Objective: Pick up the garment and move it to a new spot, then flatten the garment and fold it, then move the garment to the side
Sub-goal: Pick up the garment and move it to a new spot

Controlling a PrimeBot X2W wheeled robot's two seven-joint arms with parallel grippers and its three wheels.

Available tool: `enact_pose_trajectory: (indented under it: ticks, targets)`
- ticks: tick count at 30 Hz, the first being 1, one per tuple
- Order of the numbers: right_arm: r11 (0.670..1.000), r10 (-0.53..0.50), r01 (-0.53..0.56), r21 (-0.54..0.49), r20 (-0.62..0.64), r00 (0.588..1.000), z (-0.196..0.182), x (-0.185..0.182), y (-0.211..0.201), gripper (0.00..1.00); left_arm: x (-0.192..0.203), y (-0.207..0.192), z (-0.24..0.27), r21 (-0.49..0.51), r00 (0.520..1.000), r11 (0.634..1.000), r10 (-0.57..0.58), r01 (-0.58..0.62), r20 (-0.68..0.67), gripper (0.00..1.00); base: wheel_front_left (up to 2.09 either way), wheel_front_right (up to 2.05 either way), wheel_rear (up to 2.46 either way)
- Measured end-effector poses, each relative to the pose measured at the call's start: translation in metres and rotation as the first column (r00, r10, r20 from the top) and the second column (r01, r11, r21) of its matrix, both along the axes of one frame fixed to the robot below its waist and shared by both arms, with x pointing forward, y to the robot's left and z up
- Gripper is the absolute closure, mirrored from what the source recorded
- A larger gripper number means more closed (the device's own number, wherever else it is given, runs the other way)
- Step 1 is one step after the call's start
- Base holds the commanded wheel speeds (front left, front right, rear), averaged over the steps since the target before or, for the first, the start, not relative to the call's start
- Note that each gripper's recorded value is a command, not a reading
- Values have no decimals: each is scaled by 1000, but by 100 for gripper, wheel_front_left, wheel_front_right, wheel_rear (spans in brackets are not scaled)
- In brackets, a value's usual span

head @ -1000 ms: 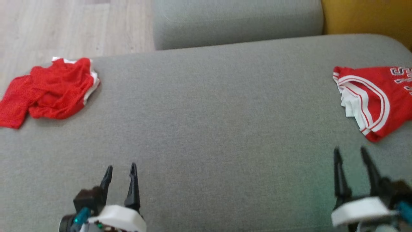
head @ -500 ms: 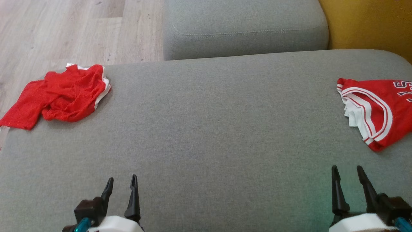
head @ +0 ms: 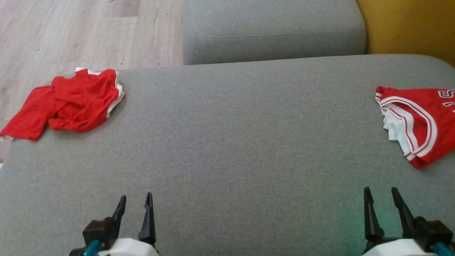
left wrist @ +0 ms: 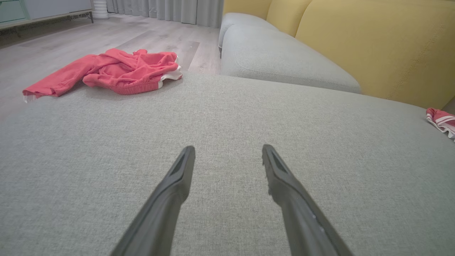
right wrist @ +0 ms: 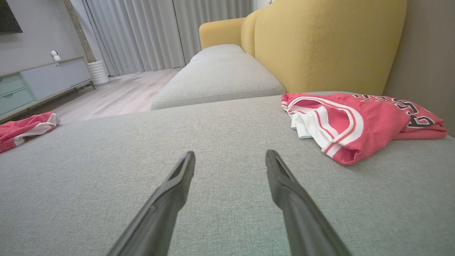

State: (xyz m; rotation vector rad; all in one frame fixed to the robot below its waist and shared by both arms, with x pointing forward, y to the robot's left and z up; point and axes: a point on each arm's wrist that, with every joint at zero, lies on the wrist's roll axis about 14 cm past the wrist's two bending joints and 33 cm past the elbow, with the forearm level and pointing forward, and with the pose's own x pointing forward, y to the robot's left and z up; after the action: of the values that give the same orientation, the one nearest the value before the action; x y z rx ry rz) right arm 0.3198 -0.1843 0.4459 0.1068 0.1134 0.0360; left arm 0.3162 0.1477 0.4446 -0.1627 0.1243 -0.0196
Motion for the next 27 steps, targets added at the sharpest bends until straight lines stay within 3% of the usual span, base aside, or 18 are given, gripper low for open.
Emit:
enact_pose_trajectory:
  ticks: [5, 11, 19, 23, 27]
  targets:
    - [1000, 22, -22, 11, -4, 1000, -1, 6, 7, 0, -4, 5, 1, -4, 1000, 1000, 17, -17, 3, 0, 0, 0, 0]
    - [989, 146, -144, 29, -38, 989, -10, 13, 45, 0, -13, 29, 11, -8, 994, 995, 105, -104, 37, 0, 0, 0, 0]
    - [932, 361, -360, 29, -12, 933, -2, 36, 117, 0, -54, 76, 8, -36, 953, 953, 302, -300, 27, 0, 0, 0, 0]
    - [910, 414, -414, 20, -9, 910, -2, 43, 136, 0, -70, 88, 4, -74, 930, 927, 368, -367, 6, 0, 0, 0, 0]
    - [903, 428, -429, -1, -45, 902, -15, 50, 139, 0, -58, 93, 10, -104, 924, 920, 382, -379, 11, 0, 0, 0, 0]
